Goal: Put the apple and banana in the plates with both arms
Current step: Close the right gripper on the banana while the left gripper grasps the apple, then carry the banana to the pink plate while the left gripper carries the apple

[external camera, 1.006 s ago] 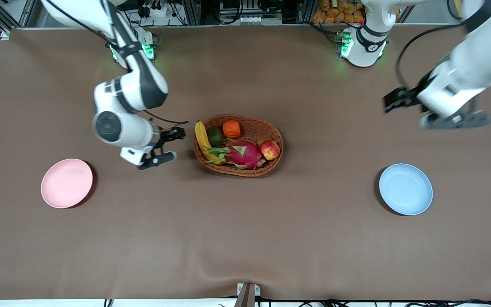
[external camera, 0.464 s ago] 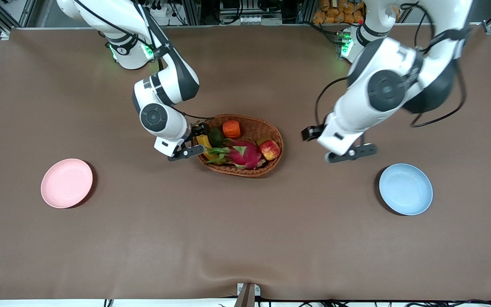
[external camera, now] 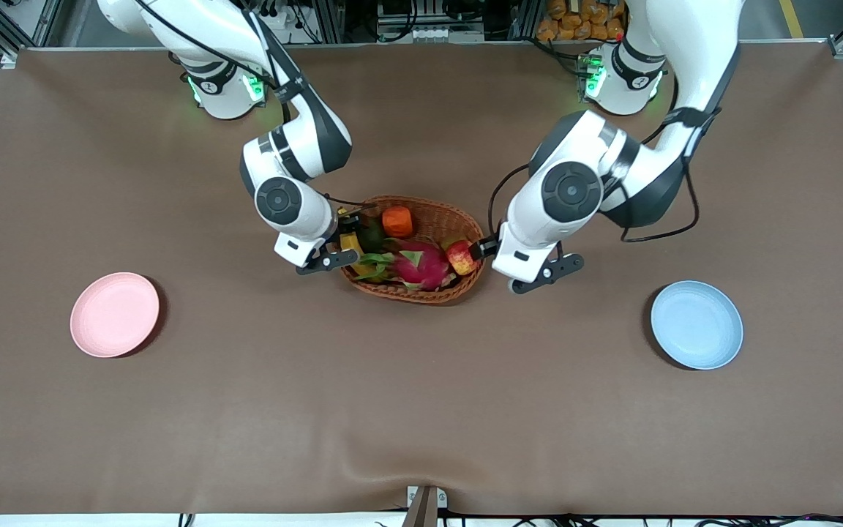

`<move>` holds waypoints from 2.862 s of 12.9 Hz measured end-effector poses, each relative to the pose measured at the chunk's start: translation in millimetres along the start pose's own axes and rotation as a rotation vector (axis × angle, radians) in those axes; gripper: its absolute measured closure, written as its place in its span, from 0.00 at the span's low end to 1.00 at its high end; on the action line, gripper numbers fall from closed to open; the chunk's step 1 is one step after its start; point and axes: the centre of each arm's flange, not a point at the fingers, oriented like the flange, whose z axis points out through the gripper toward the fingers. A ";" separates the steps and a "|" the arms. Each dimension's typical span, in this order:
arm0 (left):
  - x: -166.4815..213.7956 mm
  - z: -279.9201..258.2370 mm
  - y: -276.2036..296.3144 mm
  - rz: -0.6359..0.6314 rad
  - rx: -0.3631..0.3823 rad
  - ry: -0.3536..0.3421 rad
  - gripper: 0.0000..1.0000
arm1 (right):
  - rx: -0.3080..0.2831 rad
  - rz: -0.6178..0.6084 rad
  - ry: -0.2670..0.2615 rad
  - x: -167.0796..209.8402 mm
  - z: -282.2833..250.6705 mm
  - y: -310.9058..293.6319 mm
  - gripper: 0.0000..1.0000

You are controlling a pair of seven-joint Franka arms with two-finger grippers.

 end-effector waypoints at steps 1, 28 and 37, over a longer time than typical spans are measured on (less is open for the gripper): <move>-0.2 6.9 4.3 -0.030 -0.008 0.001 0.00 | -0.001 0.006 -0.001 -0.2 0.6 -0.5 0.12; -20.9 137.8 42.9 -0.081 0.055 -0.017 0.19 | 0.091 0.427 0.134 36.4 -167.7 149.0 0.61; 31.4 53.0 39.8 -0.181 -0.090 0.014 0.32 | -0.075 0.668 0.199 16.0 -196.0 332.6 0.61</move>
